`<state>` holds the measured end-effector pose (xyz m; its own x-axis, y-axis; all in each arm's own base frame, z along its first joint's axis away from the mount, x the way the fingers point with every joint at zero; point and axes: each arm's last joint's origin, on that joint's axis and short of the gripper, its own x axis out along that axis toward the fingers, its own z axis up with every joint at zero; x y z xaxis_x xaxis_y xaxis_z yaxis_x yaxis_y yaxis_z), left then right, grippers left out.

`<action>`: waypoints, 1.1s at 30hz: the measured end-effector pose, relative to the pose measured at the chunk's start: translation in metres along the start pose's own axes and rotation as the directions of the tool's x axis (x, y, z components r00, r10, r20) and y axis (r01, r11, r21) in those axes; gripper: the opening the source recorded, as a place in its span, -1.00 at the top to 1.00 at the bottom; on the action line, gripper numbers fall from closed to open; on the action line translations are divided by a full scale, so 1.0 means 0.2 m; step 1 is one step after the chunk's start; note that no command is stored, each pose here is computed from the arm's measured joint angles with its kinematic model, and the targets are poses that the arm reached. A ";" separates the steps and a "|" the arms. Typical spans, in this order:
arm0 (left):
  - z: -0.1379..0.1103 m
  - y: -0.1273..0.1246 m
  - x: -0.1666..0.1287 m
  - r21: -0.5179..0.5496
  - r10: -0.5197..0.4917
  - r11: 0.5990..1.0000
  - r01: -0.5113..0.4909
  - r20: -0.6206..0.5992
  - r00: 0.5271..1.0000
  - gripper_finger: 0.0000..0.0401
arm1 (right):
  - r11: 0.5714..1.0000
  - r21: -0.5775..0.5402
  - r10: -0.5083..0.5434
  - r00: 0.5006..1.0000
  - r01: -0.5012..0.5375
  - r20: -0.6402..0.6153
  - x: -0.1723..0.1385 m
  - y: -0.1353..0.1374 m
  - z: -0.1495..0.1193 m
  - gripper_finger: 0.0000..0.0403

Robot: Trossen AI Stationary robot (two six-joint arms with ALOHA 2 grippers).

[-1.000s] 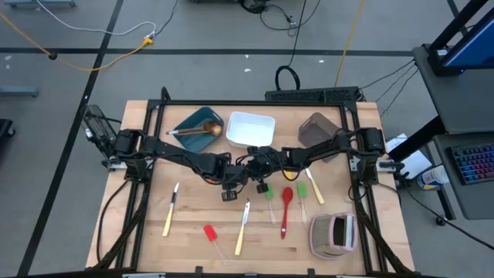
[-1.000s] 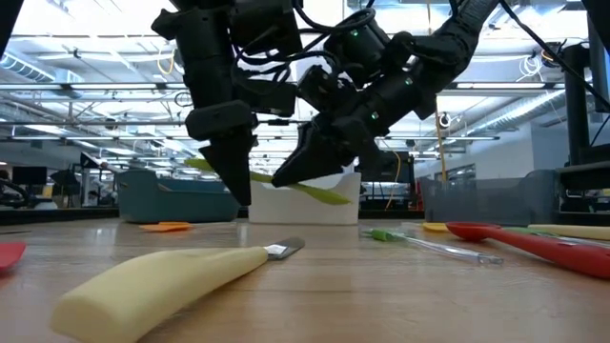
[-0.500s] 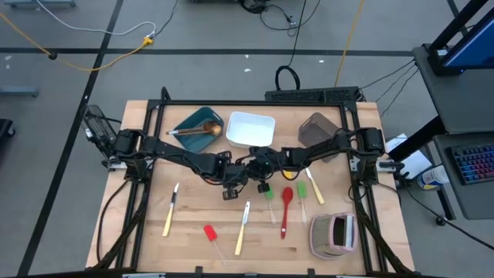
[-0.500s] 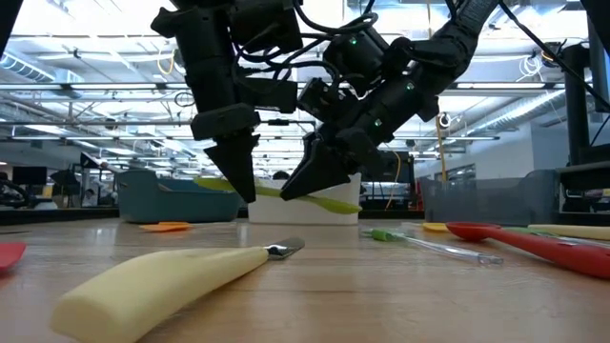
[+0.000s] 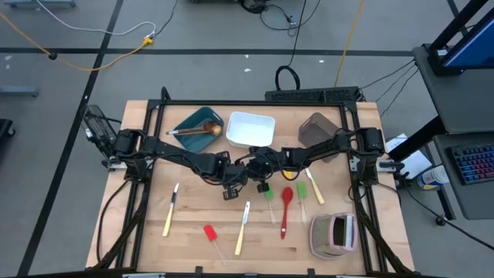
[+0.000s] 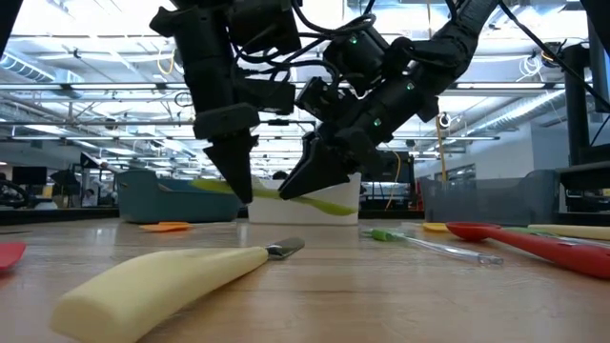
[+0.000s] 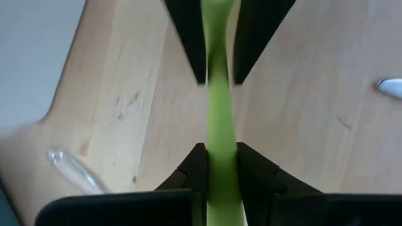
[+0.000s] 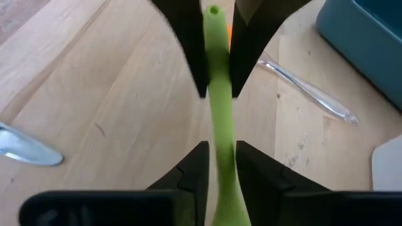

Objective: Pick & Place Kitchen Items
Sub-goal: Put the light green serving spoon into the blue bin

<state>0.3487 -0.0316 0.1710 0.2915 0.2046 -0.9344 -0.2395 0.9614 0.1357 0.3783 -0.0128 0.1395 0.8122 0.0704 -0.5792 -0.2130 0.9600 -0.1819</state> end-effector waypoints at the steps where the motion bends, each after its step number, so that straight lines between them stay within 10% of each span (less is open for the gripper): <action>1: -0.01 0.00 0.00 -0.009 0.004 1.000 -0.004 -0.013 1.000 0.76 | 1.000 -0.001 0.000 1.000 0.000 -0.003 -0.01 0.00 0.01 0.61; 13: -0.09 0.06 -0.19 -0.101 0.086 0.991 -0.093 -0.077 0.993 0.76 | 1.000 -0.003 0.013 0.999 -0.013 0.049 -0.22 0.04 0.17 0.33; 22: -0.24 0.26 -0.55 -0.252 0.142 0.952 -0.173 -0.136 0.980 0.76 | 0.999 0.007 0.034 0.998 -0.034 0.060 -0.27 0.08 0.22 0.37; 33: -0.33 0.53 -0.63 -0.293 0.213 0.910 -0.295 -0.282 0.936 0.76 | 0.999 0.007 0.034 0.997 -0.034 0.063 -0.27 0.08 0.22 0.38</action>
<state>0.2258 0.0321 0.2809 -0.0394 0.3439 -0.9382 -0.5750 0.7601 0.3027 0.3547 0.0107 0.2020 0.8369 0.1195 -0.5341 -0.2366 0.9589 -0.1563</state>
